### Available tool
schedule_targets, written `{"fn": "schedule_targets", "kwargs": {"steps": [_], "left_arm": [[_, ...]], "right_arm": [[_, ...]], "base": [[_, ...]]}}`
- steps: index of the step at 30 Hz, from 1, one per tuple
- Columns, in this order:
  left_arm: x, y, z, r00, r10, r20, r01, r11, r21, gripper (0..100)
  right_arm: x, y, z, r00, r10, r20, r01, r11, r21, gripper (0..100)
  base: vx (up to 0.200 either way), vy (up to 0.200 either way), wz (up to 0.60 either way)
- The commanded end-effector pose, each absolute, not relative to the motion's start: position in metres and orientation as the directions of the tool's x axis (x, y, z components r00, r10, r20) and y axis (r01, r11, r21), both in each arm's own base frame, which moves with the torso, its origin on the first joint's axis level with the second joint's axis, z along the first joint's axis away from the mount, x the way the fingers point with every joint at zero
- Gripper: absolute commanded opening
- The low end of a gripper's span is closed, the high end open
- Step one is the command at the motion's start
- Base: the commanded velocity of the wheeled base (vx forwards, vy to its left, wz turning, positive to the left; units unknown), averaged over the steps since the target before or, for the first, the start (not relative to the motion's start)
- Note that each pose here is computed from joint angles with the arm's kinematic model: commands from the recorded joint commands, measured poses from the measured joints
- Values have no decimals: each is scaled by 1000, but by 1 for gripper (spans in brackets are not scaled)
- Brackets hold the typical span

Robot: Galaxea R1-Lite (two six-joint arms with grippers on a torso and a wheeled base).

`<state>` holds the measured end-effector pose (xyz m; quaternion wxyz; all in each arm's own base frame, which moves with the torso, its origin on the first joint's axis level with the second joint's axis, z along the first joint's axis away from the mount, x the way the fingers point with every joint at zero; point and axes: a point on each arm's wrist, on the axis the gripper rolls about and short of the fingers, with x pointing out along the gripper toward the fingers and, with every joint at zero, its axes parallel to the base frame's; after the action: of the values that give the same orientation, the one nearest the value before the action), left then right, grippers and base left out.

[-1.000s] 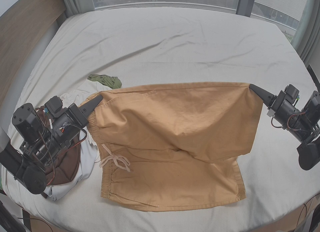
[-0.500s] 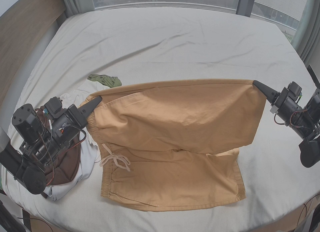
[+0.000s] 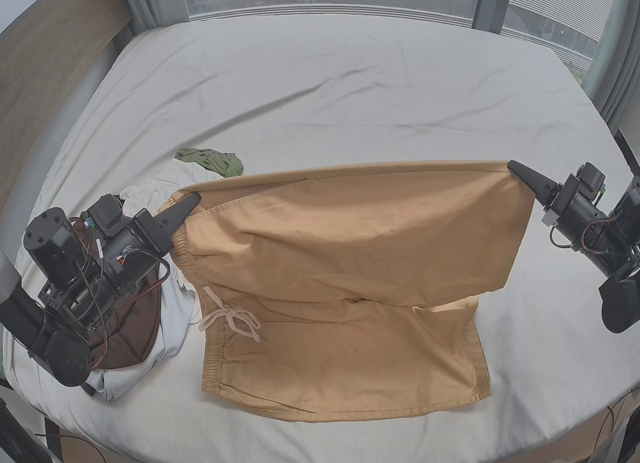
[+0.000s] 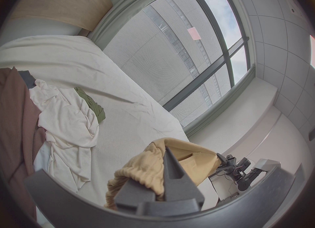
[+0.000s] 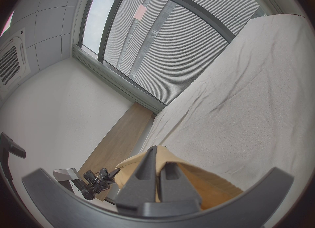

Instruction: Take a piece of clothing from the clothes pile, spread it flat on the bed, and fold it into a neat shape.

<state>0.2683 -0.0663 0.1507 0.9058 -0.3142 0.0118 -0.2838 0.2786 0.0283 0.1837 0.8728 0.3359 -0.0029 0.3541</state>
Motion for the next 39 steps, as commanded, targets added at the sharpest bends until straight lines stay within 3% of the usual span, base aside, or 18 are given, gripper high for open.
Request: {"fn": "schedule_targets", "kwargs": {"steps": [1,16,39], "left_arm": [[269,-66,147,842,-520,144,501,656,-565,0],[271,-66,151,847,-507,161,507,678,-531,0],[310,-70,117,880,-468,87,430,702,-568,0]], "right_arm": [[279,27,184,751,613,245,-620,526,582,0],[276,38,200,718,636,283,-664,504,552,0],[342,42,166,745,638,192,-596,509,621,0]], "base": [[0,0,0],[0,0,0],[0,0,0]]}}
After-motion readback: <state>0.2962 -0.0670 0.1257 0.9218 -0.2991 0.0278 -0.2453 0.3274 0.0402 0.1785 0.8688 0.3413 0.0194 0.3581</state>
